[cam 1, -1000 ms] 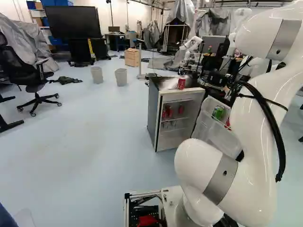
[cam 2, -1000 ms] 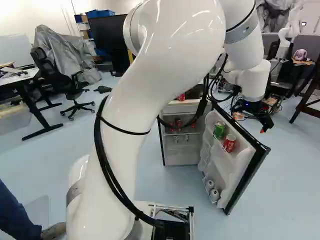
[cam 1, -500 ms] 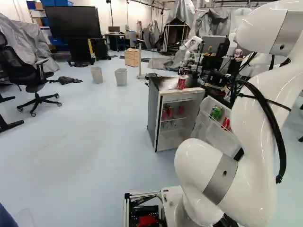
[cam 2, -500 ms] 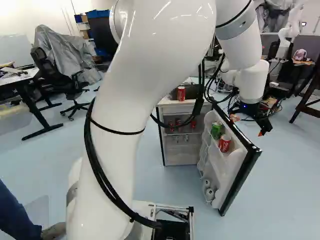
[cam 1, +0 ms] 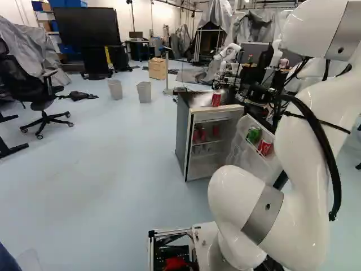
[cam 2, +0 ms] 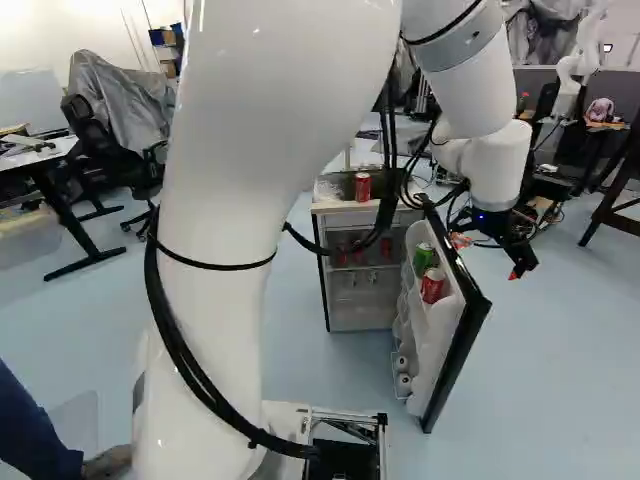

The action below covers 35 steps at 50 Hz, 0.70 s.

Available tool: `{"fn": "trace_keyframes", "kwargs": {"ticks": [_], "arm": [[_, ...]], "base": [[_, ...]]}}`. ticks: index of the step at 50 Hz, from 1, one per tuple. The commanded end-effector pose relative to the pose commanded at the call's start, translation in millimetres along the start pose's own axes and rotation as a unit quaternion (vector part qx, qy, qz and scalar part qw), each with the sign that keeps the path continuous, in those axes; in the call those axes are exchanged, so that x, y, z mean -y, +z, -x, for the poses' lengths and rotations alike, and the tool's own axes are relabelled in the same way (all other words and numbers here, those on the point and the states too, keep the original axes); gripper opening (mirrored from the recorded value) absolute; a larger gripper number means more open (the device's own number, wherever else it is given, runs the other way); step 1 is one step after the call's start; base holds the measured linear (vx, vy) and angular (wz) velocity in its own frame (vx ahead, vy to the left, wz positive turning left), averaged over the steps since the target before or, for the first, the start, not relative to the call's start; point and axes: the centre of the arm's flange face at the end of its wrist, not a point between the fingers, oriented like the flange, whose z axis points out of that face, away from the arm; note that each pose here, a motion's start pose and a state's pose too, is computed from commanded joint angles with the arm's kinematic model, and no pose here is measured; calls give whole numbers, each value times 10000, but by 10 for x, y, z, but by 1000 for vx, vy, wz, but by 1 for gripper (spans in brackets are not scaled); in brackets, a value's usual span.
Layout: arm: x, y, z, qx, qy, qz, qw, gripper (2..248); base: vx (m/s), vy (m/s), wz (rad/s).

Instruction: Grab a drink from the fridge

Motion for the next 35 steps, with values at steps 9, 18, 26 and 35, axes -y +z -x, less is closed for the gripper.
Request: {"fn": "trace_keyframes", "kwargs": {"ticks": [9, 18, 26, 35], "arm": [[13, -57, 142, 55, -11, -4, 10000, 247], [26, -113, 286, 106, -22, -7, 9999, 247], [38, -164, 416, 150, -33, -11, 9999, 247], [54, -220, 562, 195, -50, -16, 9998, 247]], "base": [[0, 0, 0], [0, 0, 0], [0, 0, 0], [0, 0, 0]]}}
